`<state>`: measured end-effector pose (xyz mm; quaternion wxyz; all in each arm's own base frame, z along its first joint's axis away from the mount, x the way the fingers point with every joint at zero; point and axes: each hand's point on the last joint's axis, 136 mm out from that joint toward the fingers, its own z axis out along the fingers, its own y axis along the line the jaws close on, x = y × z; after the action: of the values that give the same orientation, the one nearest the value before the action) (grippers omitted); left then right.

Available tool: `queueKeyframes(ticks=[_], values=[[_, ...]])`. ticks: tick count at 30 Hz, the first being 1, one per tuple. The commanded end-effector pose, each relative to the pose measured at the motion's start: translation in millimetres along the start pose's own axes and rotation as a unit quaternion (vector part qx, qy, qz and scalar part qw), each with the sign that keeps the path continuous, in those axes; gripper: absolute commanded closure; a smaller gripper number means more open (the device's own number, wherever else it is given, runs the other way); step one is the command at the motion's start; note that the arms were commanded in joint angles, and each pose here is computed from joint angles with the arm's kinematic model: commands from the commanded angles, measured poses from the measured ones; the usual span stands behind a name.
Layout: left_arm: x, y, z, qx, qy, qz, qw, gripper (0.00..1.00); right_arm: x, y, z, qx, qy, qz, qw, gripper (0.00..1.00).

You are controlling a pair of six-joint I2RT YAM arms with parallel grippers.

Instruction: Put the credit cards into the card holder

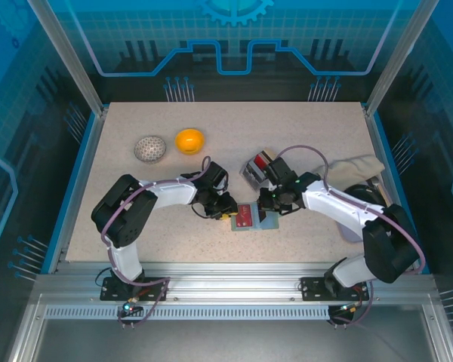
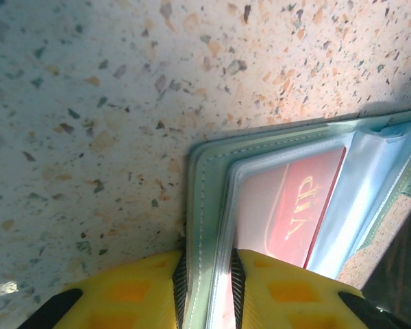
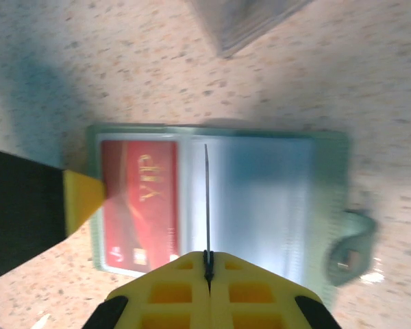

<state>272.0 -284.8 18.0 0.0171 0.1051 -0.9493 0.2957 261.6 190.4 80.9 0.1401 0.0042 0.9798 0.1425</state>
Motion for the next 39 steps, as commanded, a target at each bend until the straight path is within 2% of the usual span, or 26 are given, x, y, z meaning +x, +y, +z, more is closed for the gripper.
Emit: queueKeyframes(ticks=[1, 17, 28, 39], values=[[5, 3, 8, -0.005, 0.006, 0.001, 1.0, 0.73, 2, -32, -9, 0.077, 0.006, -0.016, 0.997, 0.99], [4, 0, 8, -0.003, 0.008, 0.002, 1.0, 0.73, 15, -31, 30, 0.082, 0.049, -0.017, 0.995, 1.0], [5, -1, 10, -0.001, 0.011, 0.001, 1.0, 0.73, 11, 14, 39, -0.026, 0.055, 0.003, 0.998, 1.0], [5, 1, 10, -0.002, 0.01, 0.001, 1.0, 0.73, 0, 39, 26, -0.091, 0.042, 0.011, 0.995, 1.0]])
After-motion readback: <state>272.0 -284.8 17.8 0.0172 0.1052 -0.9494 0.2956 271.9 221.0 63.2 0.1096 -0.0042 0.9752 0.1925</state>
